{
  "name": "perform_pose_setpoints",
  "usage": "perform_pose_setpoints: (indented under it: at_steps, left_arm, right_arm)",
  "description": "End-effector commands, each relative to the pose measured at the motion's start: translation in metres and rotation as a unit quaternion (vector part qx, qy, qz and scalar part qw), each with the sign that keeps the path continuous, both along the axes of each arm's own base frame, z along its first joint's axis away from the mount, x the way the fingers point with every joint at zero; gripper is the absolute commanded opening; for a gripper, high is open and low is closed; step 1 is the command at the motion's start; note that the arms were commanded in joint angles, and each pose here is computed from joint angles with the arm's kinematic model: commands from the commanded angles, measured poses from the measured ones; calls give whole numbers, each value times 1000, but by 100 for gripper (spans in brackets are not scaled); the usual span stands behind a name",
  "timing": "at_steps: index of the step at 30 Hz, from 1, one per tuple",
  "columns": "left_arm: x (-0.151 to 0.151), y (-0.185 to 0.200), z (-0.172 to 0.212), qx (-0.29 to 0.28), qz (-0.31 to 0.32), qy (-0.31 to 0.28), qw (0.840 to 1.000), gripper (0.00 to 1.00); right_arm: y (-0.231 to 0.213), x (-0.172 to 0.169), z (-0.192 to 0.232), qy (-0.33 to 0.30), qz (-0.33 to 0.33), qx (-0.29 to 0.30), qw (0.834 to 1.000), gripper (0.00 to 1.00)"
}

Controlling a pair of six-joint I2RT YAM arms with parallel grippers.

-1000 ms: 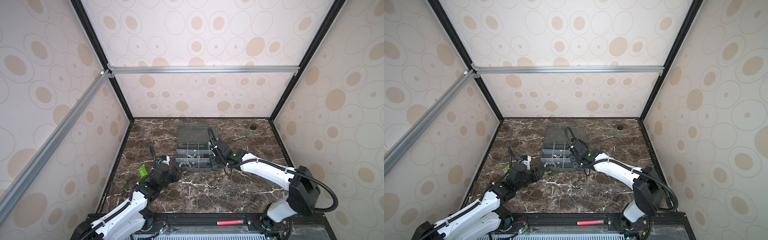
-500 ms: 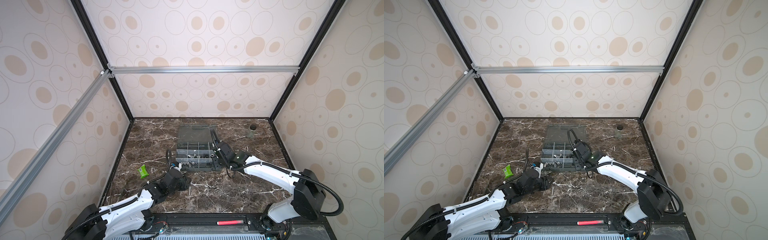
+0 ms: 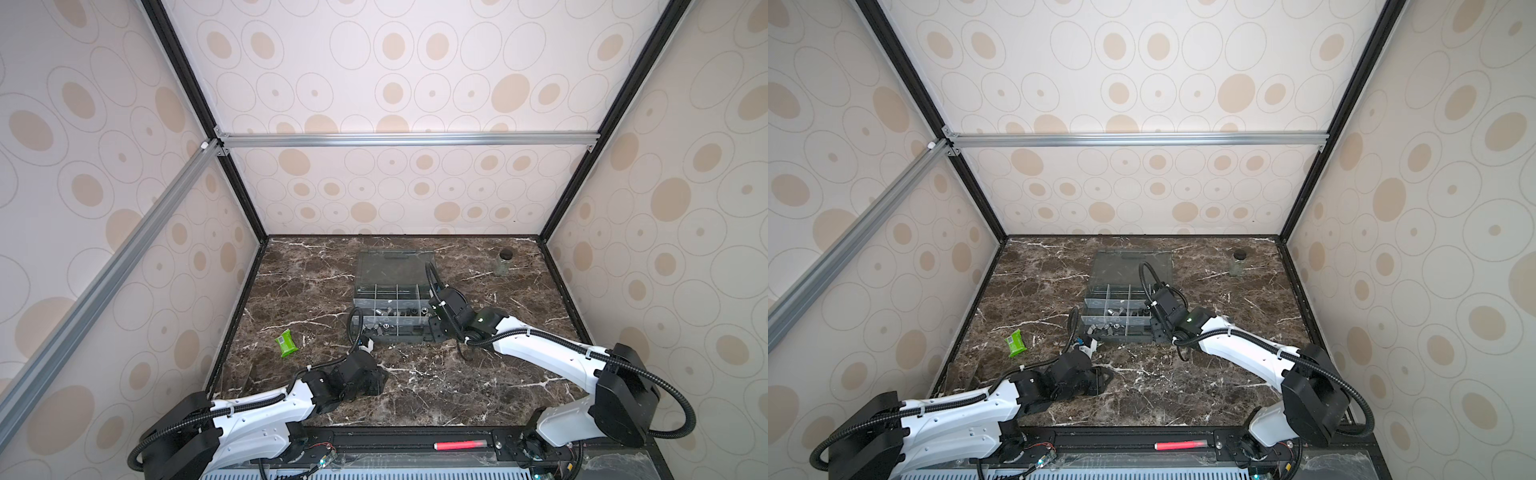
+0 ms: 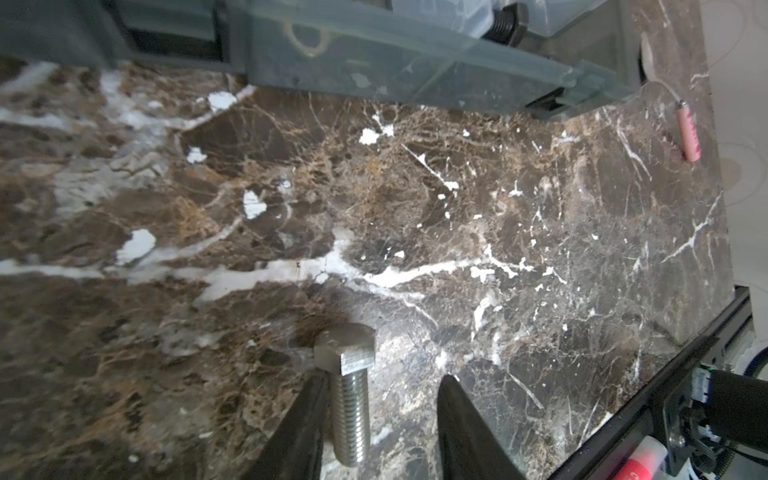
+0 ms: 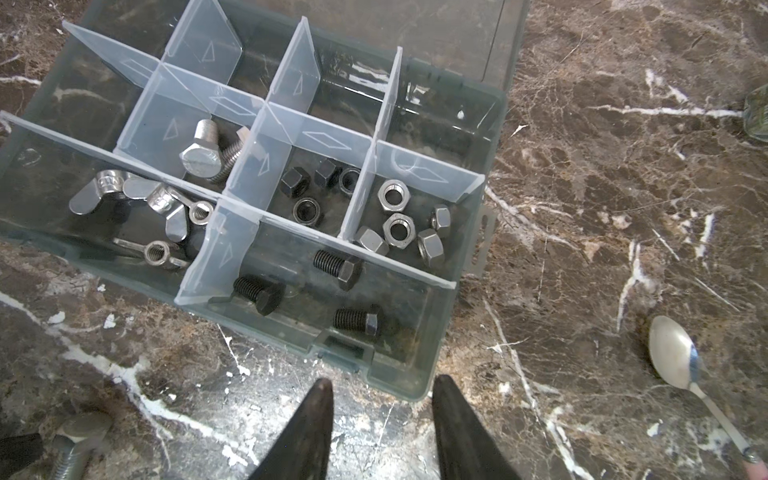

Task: Sort the screws and nuts into containers
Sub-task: 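Lower the left gripper onto the last loose silver bolt and close, then lift the silver bolt with the left gripper and carry it over the organizer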

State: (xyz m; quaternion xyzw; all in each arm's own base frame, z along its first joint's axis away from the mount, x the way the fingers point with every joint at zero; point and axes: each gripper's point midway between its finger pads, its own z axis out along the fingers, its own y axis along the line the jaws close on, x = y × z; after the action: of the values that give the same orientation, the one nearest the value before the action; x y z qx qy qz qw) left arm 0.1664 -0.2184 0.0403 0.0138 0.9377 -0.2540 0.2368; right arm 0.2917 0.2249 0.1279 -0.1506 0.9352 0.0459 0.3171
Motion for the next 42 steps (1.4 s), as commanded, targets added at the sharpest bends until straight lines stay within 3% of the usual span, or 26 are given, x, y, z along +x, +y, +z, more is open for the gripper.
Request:
perform_pose_setpoints:
  at_steps: [1, 8, 18, 24, 33, 42]
  left_arm:
    - [0, 6, -6, 36, 8, 2, 999, 41]
    - [-1, 2, -15, 103, -15, 5, 995, 37]
    - [-8, -8, -28, 183, -44, 7, 982, 18]
    - [-10, -14, -33, 190, -57, 8, 980, 9]
    - [20, -33, 18, 164, -50, -68, 983, 6]
    - [94, -27, 97, 168, -19, -170, 971, 7]
  right_arm:
    - [-8, 0, 5, -6, -14, 7, 1000, 43]
    - [-12, -3, 2, -5, -18, 5, 1000, 43]
    - [-19, -6, 0, -7, -25, -1, 1000, 43]
    - [-20, -6, 0, -7, -25, -3, 1000, 43]
    - [-25, -7, 4, -14, -27, -11, 999, 43]
    - [-30, -8, 8, -20, -34, -6, 999, 43]
